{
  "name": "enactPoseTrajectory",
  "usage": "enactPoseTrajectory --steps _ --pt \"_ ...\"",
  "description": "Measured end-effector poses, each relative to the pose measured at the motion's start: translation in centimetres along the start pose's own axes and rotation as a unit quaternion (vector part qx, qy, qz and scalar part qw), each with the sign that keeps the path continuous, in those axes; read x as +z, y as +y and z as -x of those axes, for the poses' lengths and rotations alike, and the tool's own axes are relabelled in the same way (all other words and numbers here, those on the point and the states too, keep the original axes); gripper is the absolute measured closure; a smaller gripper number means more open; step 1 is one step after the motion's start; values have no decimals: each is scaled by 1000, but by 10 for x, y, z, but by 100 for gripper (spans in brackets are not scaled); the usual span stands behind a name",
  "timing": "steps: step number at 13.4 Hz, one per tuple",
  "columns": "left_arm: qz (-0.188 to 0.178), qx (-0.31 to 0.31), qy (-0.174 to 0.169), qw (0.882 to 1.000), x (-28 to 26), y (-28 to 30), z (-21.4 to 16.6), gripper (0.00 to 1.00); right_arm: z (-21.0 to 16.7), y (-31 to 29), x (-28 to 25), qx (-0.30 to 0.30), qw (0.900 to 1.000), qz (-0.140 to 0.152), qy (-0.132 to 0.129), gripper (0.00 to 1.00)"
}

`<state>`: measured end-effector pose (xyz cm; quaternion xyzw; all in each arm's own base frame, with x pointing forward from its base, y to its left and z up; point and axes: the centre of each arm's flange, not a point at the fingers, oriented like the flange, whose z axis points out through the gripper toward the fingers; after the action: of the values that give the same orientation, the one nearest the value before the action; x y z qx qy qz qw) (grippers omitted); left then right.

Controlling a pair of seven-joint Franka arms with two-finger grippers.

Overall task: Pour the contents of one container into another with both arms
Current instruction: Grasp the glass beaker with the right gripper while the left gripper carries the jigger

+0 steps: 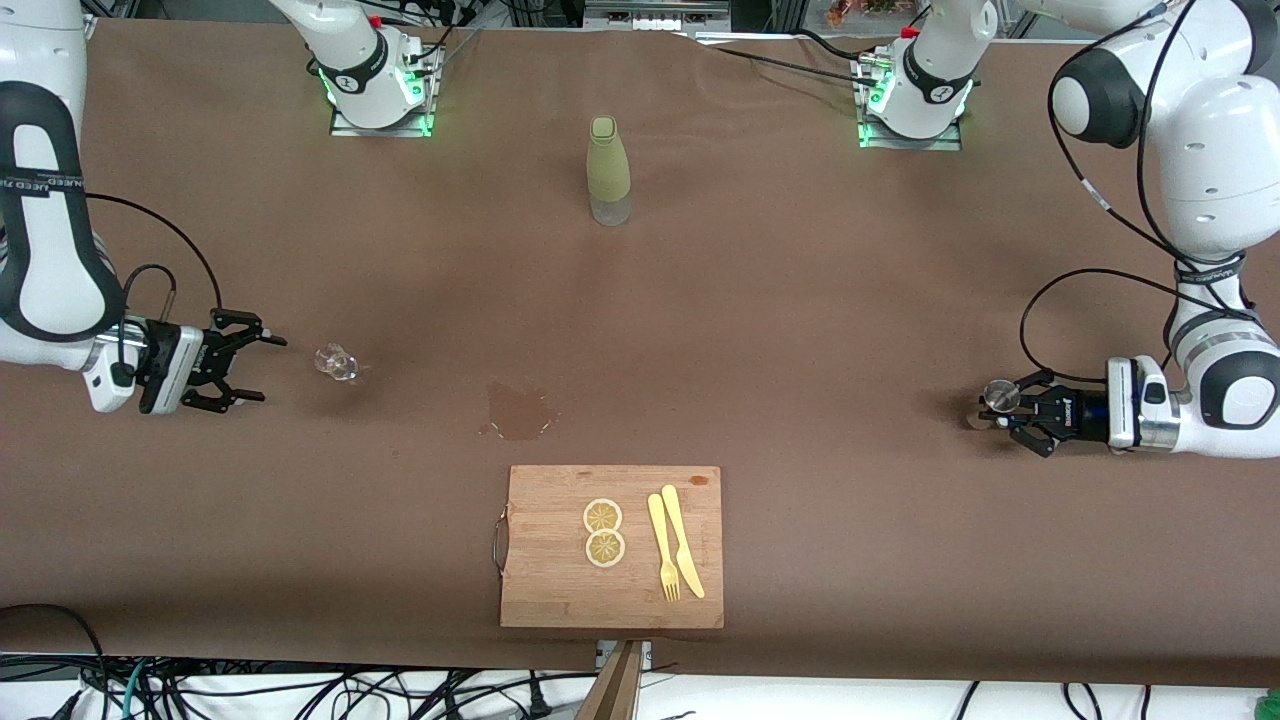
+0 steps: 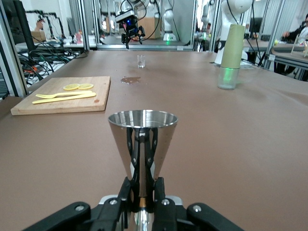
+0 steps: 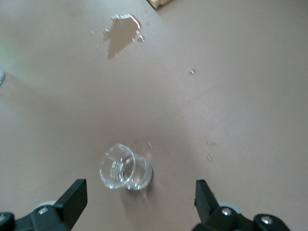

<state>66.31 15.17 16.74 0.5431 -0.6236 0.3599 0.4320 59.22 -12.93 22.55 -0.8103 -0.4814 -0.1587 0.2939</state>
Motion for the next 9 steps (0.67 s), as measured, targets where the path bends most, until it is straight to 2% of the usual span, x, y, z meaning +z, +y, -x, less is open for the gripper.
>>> enactPoseTrajectory --steps 2,4,6,9 --pt "21 -17 -5 1000 28 -17 -34 79 20 0 17 -27 999 -2 36 0" --pt "48 -42 -11 998 68 -34 -69 79 34 -1 29 -52 997 -2 56 0" --pt "66 -93 -10 993 111 -50 -103 79 40 0 40 -82 993 5 79 0" --pt "48 -104 -13 993 154 -72 -141 79 55 0 59 -114 988 -2 109 0"
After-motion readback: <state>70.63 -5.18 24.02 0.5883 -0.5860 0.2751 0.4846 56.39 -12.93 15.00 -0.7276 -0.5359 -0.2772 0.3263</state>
